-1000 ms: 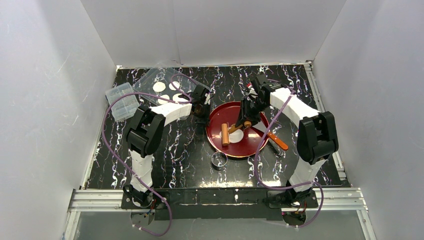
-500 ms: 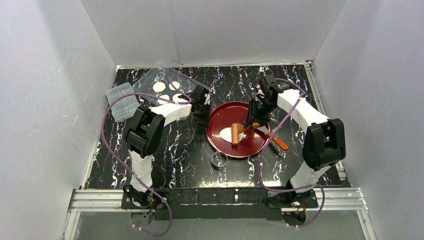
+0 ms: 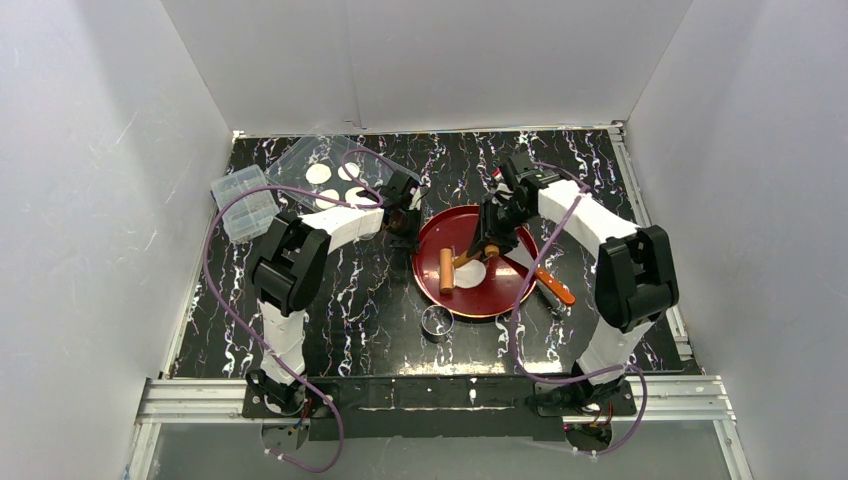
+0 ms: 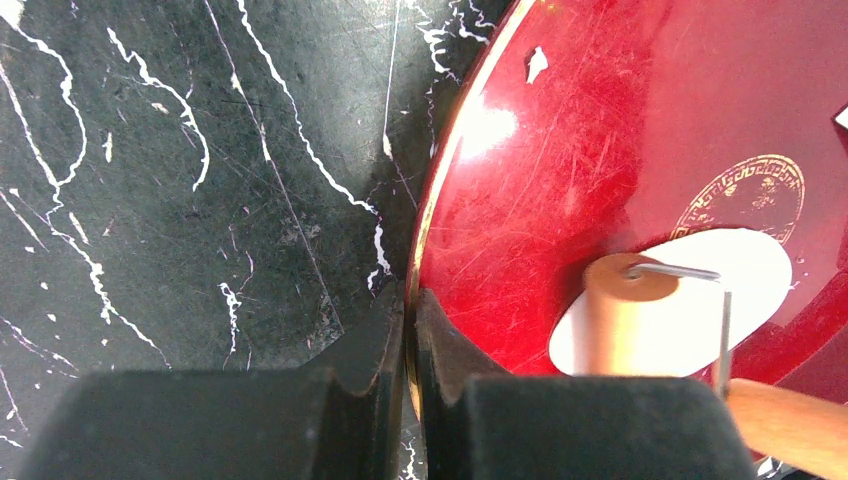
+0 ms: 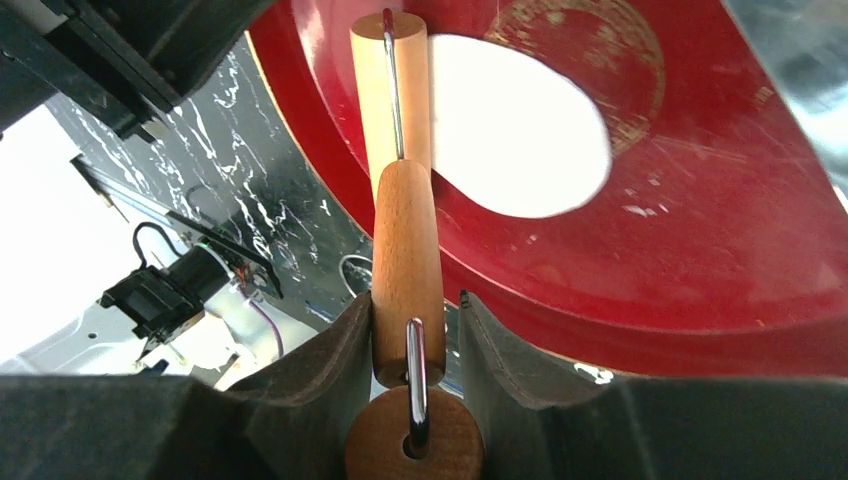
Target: Roll out the dumpling wrappers from the dough
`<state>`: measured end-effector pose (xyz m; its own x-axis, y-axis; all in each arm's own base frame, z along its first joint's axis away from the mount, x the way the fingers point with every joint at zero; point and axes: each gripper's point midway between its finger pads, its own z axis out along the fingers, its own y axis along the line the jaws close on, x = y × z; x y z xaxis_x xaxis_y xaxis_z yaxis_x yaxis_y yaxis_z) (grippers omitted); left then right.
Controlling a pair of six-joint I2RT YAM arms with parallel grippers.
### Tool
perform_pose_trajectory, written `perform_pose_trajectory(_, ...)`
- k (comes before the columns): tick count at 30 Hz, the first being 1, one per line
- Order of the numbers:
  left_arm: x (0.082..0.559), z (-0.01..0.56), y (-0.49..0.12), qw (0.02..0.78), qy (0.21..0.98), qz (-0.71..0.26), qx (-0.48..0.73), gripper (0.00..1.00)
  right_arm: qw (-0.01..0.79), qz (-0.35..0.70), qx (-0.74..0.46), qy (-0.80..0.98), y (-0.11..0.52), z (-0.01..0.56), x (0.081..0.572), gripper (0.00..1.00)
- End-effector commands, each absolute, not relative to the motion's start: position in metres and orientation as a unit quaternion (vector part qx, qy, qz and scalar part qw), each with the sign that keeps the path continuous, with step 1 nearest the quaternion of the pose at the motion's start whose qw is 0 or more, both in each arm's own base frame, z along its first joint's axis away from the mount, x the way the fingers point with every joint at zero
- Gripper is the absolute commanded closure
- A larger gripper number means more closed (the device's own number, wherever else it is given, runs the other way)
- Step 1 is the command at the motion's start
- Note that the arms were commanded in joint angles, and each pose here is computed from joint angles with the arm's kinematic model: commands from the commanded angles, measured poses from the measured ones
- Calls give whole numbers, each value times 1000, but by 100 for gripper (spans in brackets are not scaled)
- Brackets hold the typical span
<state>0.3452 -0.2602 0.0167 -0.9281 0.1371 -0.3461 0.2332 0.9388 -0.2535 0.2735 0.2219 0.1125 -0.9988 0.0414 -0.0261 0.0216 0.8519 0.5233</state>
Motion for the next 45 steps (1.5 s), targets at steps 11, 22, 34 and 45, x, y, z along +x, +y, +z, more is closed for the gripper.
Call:
perform_pose_trajectory(11, 313, -3, -235, 112, 983, -83, 121, 100, 30, 147, 28, 988, 143, 92, 271, 99)
perform_pose_trajectory(22, 315, -4, -234, 112, 983, -80, 121, 100, -17, 161, 17, 987, 190, 50, 256, 99)
perform_pose_trajectory(34, 316, -3, -233, 114, 983, -78, 123, 100, 36, 203, -28, 978, 207, 118, 288, 99)
perform_pose_trajectory(45, 316, -2, -234, 116, 983, -78, 123, 100, 80, 352, -39, 932, 236, 211, 294, 99)
